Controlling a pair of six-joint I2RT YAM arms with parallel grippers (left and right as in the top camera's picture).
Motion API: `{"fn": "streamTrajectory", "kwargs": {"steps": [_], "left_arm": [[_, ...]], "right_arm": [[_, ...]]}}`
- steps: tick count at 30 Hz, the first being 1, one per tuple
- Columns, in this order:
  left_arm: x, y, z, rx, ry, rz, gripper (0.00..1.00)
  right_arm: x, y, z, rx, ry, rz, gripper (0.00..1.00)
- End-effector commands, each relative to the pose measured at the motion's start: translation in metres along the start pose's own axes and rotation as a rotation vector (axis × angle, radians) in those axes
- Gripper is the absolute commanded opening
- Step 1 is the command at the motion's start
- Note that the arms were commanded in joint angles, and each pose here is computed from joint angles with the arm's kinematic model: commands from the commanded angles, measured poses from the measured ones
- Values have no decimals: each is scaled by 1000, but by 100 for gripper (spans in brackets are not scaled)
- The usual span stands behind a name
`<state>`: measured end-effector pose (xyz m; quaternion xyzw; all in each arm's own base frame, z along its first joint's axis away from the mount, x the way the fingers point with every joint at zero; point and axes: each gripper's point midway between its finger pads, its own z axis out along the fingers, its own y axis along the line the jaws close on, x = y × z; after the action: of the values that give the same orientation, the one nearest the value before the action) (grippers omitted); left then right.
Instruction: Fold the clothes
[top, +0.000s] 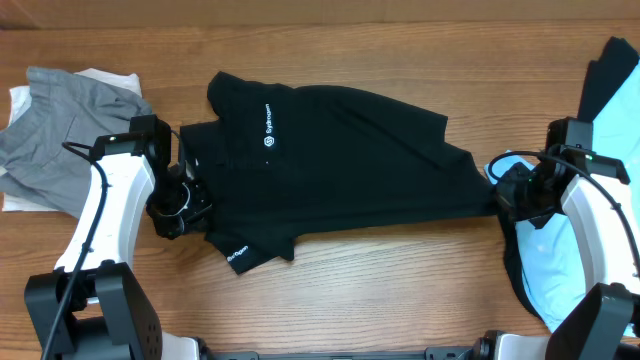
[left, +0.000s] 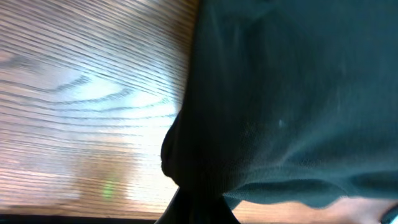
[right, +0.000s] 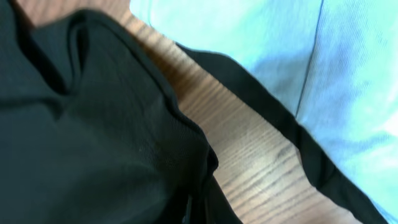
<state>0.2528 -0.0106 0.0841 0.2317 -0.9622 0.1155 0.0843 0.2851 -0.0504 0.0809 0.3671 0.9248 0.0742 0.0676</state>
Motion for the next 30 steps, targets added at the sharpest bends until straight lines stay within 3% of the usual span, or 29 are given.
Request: {"fn": "streamTrajectory", "kwargs": {"steps": [1,4,5,6,7,10,13,17,22,24,30], "left_arm": [[1,-7,-7,28,-14,58,4],[1,-6,-7,27,-12,57,4],[1,-6,-7,27,-12,58,4],[1,-6,-7,27,-13,58,4],[1,-6,-7,26,-13,59,4],[-1,-7,-7,29,-21,63,4],[-2,-7,-7,31,-25,64,4],[-4,-8,-7,34,-35,66,4],[-9,-10,-7,41,-55,56,4],[-11,-11,-7,43,-61,57,4],[-14,-12,-8,47,-73,57,4]], "right_arm": [[6,-1,-3,45,3,-34,4],[15,-4,-3,68,35,-41,6],[17,-7,-3,82,42,-41,14],[18,-9,-4,93,44,-41,33],[18,-9,-4,95,42,-41,37],[6,-2,-3,66,-7,-46,38],[-16,16,-3,-10,-94,-59,47],[-36,80,-10,-284,-188,-333,46],[-33,114,16,-346,-167,-454,47],[-37,126,34,-325,-154,-508,52],[-83,156,71,-286,-197,-522,59]]}}
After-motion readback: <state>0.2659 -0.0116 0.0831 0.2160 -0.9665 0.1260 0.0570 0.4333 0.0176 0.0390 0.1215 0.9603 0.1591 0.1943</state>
